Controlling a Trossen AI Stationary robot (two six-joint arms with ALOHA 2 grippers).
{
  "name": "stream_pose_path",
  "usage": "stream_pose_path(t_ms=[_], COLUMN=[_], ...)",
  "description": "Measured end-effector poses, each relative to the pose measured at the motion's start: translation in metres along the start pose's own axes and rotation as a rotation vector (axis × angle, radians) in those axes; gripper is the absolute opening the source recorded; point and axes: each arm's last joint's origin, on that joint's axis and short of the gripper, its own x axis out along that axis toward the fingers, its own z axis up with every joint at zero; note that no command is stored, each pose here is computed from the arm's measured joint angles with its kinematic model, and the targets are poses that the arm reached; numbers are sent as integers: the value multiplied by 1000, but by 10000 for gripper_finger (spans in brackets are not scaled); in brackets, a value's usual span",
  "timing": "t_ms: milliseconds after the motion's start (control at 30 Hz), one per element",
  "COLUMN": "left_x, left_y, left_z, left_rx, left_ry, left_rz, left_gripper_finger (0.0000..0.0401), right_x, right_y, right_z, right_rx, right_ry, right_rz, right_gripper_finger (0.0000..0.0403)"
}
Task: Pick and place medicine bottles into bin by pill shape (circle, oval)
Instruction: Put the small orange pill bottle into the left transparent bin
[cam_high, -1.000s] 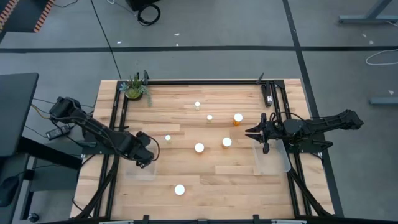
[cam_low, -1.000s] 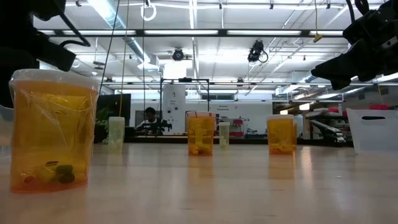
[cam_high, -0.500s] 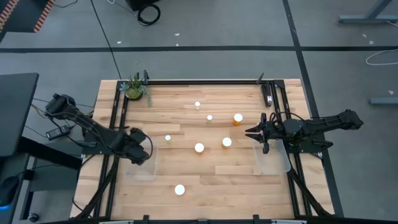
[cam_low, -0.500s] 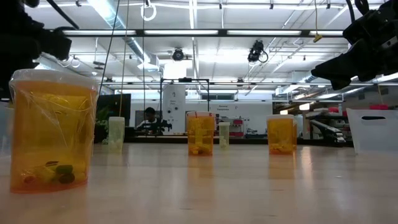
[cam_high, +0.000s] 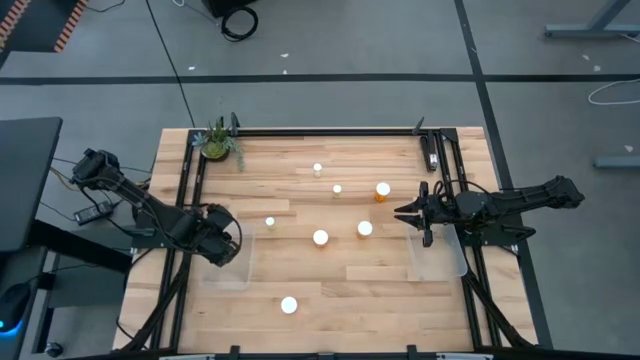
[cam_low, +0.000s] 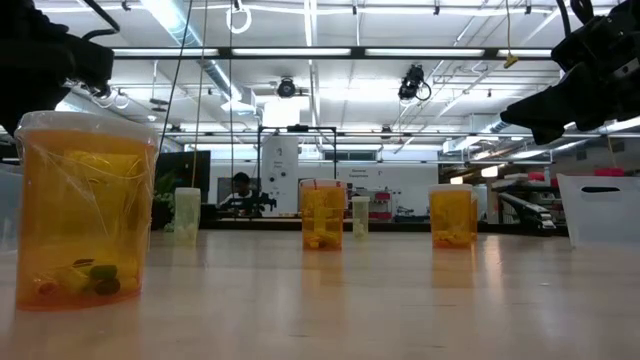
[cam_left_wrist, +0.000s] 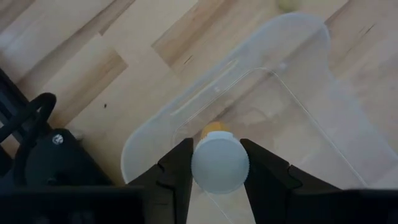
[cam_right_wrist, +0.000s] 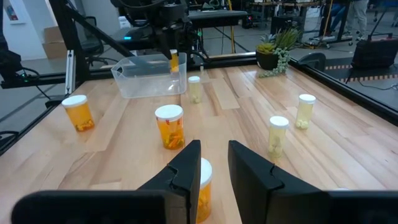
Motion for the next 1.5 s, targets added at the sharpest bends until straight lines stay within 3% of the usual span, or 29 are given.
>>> stream_pose_path(t_ms=[467, 633, 1367, 1500], left_x=[2, 17, 26, 26], left_y=[-5, -3, 4, 4], left_z=[0, -9, -15, -15], left_rx=[-10, -6, -49, -50], left_ry=[-21, -3, 54, 54], left_rz=[-33, -51, -7, -6], left_gripper_finger=[132, 141, 137, 153], right_x=[0, 0, 0, 0], right_y=[0, 0, 0, 0], right_z=[0, 0, 0, 0], right_rx=[0, 0, 0, 0], right_ry=[0, 0, 0, 0], right_rz=[0, 0, 0, 0], right_gripper_finger=[88, 88, 88, 88])
